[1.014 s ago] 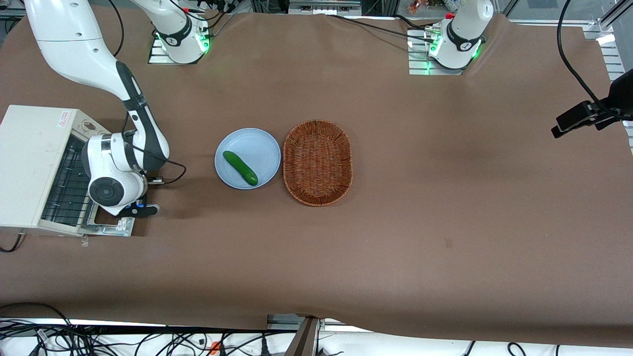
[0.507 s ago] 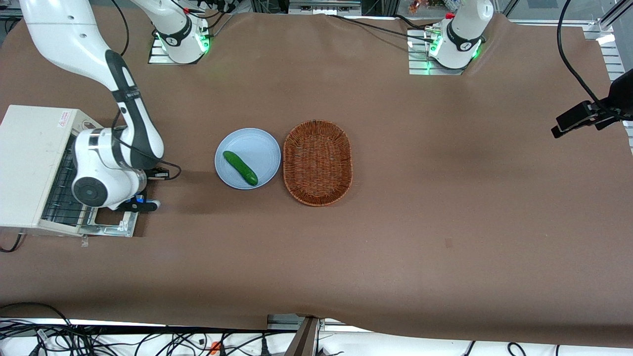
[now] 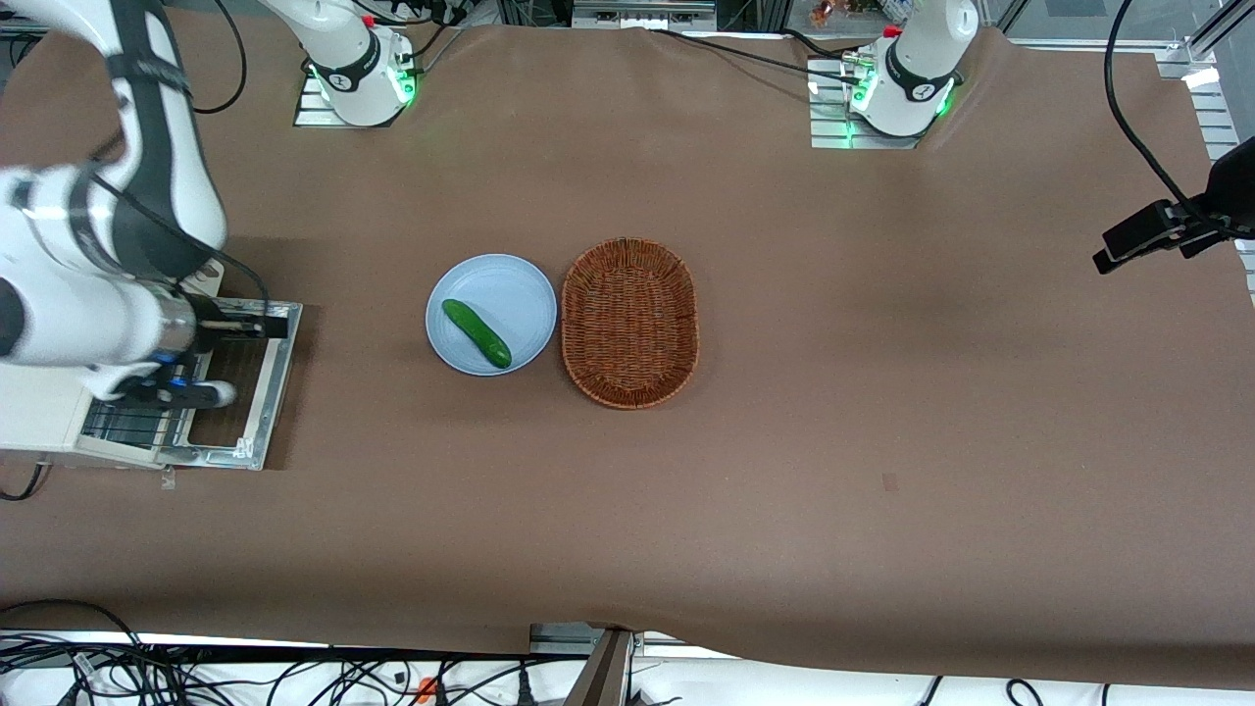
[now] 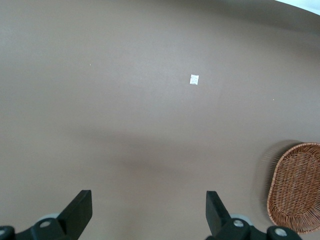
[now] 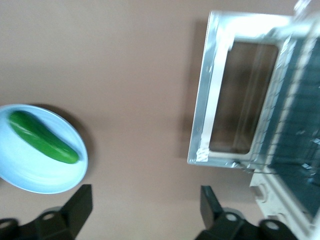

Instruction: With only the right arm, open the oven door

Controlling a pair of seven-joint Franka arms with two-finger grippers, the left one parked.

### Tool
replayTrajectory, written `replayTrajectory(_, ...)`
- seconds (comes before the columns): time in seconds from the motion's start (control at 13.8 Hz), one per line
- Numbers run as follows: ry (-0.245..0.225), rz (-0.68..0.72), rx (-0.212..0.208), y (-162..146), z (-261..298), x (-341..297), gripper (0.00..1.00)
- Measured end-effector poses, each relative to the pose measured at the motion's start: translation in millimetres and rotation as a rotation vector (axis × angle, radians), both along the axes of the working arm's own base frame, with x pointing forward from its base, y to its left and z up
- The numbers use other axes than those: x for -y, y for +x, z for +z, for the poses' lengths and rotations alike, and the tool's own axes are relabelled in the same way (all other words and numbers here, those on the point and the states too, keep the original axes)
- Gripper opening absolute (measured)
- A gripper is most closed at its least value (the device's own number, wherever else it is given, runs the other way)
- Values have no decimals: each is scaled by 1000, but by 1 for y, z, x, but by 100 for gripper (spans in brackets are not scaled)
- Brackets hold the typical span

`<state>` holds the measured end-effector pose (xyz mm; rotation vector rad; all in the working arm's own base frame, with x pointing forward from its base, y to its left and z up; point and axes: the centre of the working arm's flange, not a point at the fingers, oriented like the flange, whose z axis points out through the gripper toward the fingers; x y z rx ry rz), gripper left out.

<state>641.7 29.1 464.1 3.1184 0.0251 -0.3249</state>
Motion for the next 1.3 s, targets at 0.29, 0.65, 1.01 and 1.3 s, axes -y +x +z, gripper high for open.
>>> replayTrajectory(0.29,3,-13,47,-15,91,12,100)
replayTrajectory(0.65,15,-76,128,-58,106,52,100)
replayTrajectory(1.01,21,-100,157,-83,102,65,100)
replayTrajectory(1.3,21,-106,164,-85,107,69,100)
